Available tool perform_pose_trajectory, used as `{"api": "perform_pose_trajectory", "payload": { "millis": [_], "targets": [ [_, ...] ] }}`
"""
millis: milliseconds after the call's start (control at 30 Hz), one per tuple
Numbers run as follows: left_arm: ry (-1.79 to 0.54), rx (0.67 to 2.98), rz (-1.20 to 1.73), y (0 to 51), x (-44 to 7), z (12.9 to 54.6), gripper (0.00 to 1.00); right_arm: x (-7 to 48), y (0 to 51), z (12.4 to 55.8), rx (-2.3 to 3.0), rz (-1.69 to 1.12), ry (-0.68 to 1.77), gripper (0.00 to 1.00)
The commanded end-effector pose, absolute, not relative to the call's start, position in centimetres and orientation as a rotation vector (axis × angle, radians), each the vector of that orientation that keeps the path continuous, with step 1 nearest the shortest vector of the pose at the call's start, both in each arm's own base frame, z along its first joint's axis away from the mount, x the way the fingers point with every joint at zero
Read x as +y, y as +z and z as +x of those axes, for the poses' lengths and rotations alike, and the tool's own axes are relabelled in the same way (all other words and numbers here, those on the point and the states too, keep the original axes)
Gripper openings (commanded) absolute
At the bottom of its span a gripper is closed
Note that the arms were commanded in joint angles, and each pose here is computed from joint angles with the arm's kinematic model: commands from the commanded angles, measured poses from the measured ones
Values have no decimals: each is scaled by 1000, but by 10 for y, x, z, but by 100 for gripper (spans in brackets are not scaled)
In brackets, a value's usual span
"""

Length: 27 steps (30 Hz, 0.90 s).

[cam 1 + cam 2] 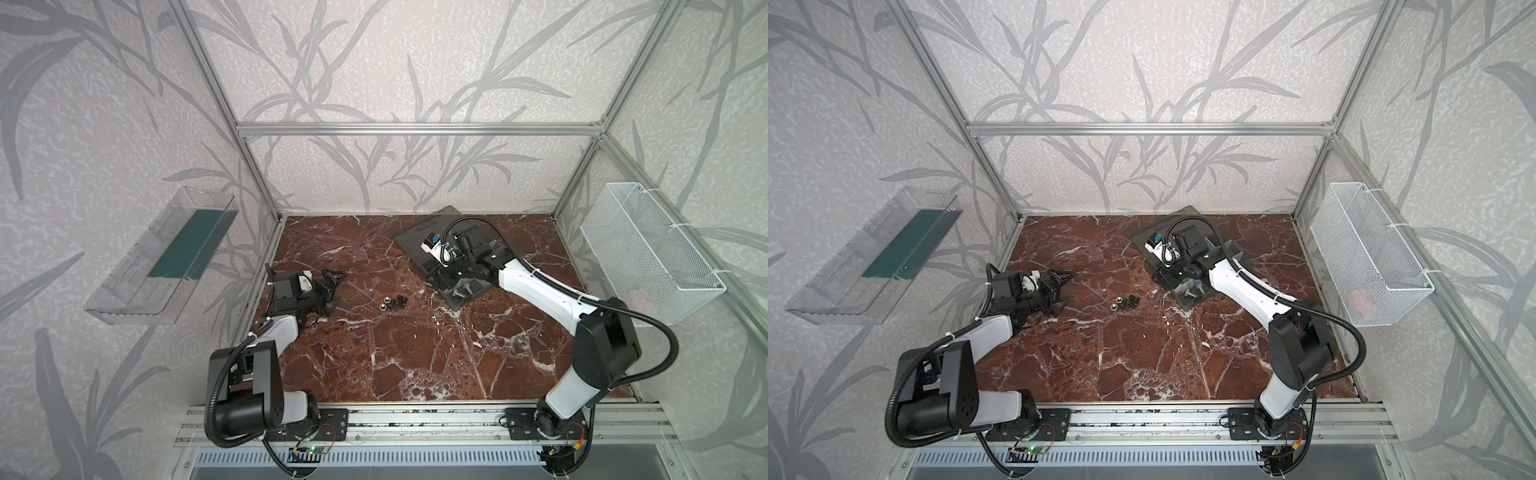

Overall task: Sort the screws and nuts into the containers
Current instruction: 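Move the open right gripper back over the bolt pile, then lower the right gripper and grasp a black hex bolt by its head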

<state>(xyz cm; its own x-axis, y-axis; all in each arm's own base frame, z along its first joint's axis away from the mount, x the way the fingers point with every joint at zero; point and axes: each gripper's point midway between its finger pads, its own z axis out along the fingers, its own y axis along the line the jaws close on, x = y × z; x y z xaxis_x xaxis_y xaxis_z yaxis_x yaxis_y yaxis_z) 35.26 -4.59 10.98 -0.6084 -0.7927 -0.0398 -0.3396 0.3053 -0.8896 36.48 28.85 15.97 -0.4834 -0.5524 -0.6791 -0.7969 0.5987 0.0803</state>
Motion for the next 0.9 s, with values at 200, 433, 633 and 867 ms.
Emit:
{"api": "perform_pose_trajectory", "payload": {
  "millis": [200, 433, 633, 867],
  "targets": [
    [-1262, 2081, -972, 120, -44, 354, 100, 341, 112, 362, 2250, -1213, 540, 62],
    [-1262, 2082, -974, 119, -45, 354, 100, 359, 83, 358, 2311, -1254, 549, 62],
    [-1261, 2081, -972, 120, -44, 354, 100, 359, 61, 357, 2367, -1270, 520, 60],
    [-1261, 2083, -971, 119, -45, 354, 99, 354, 41, 358, 2438, -1280, 477, 58]
  ]
}}
